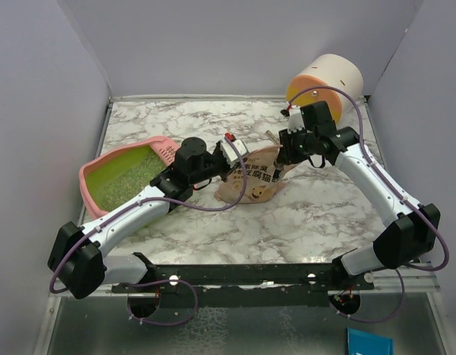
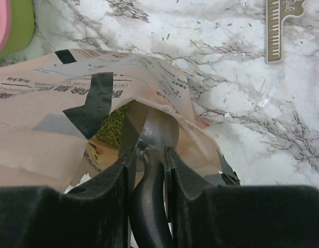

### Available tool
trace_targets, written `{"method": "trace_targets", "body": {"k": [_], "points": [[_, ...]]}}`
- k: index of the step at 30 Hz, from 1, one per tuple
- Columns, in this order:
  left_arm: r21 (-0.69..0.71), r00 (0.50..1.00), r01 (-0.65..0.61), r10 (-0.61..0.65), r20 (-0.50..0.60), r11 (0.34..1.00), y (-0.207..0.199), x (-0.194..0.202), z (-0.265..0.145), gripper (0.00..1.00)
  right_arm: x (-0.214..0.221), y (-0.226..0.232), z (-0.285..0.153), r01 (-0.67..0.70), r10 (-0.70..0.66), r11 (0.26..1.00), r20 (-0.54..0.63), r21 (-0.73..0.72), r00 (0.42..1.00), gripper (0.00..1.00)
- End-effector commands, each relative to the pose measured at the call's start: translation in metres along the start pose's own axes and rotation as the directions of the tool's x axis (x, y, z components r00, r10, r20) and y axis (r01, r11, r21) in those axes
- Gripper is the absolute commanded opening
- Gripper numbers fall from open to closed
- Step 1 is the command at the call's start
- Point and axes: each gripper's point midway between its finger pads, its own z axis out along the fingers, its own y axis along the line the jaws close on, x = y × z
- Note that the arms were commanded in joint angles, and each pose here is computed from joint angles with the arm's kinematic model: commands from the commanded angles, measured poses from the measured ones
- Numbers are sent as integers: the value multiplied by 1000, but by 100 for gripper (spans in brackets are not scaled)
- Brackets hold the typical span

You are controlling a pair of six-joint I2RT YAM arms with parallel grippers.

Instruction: Fill the litter box with clean litter

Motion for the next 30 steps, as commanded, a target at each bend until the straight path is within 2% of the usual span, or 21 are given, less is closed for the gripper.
{"method": "trace_targets", "body": {"k": [1, 14, 25, 30], "points": [[-61, 980, -60, 70, 186, 996, 7, -58, -8, 0, 14, -21, 21, 7, -4, 995, -27, 99, 1000, 1], [-65, 984, -39, 50, 171, 997, 9, -52, -3, 0, 69, -9, 68, -31, 29, 999, -134, -11, 991, 1], [-54, 988, -9, 17, 151, 999, 9, -38, 11, 0, 92, 27, 74, -77, 44, 972, -149, -224, 988, 1], [-47, 985, -1, 9, 175, 999, 8, -42, 13, 0, 102, 34, 79, -95, 52, 958, -162, -270, 985, 1]]}}
